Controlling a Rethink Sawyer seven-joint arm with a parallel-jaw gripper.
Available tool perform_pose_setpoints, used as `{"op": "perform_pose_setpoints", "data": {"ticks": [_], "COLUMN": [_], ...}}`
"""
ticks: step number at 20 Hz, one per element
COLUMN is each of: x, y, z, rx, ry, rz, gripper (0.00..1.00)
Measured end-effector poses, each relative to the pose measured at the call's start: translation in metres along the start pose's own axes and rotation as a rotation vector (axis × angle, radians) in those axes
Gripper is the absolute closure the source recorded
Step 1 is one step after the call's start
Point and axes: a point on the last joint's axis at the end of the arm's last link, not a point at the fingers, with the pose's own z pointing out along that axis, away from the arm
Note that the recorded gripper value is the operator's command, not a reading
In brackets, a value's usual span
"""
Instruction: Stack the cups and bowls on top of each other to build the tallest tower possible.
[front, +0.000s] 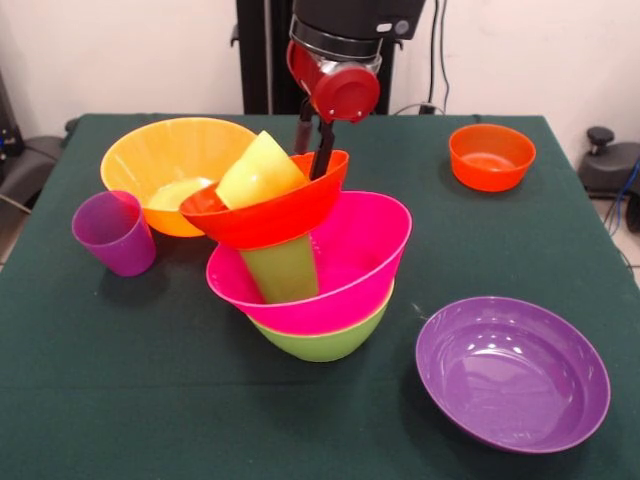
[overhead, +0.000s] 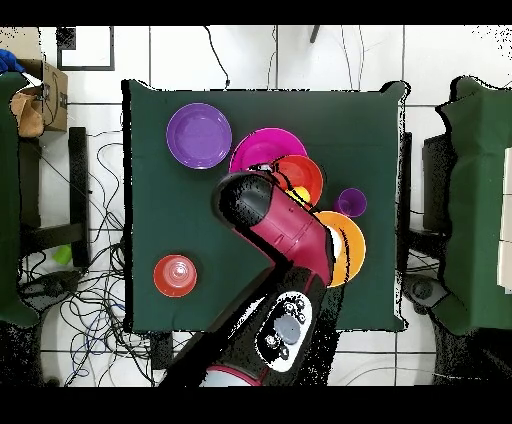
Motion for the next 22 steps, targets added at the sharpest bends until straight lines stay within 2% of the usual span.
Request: {"op": "perform_pose_setpoints", "data": {"ticks": [6, 12, 16, 22], "x": [-0.006, -0.008, -0.012, -0.023], "y": [0.01, 0.014, 0.017, 0.03], "z": [-0.015, -0.041, -0.056, -0.07], "rx": [-0.005, 0.039, 0.056, 0.034], "ry": [-0.006, 0.049, 0.073, 0.05], "rz": [-0.011, -0.017, -0.019, -0.025], "gripper": [0.0, 0.0, 0.0, 0.0]}}
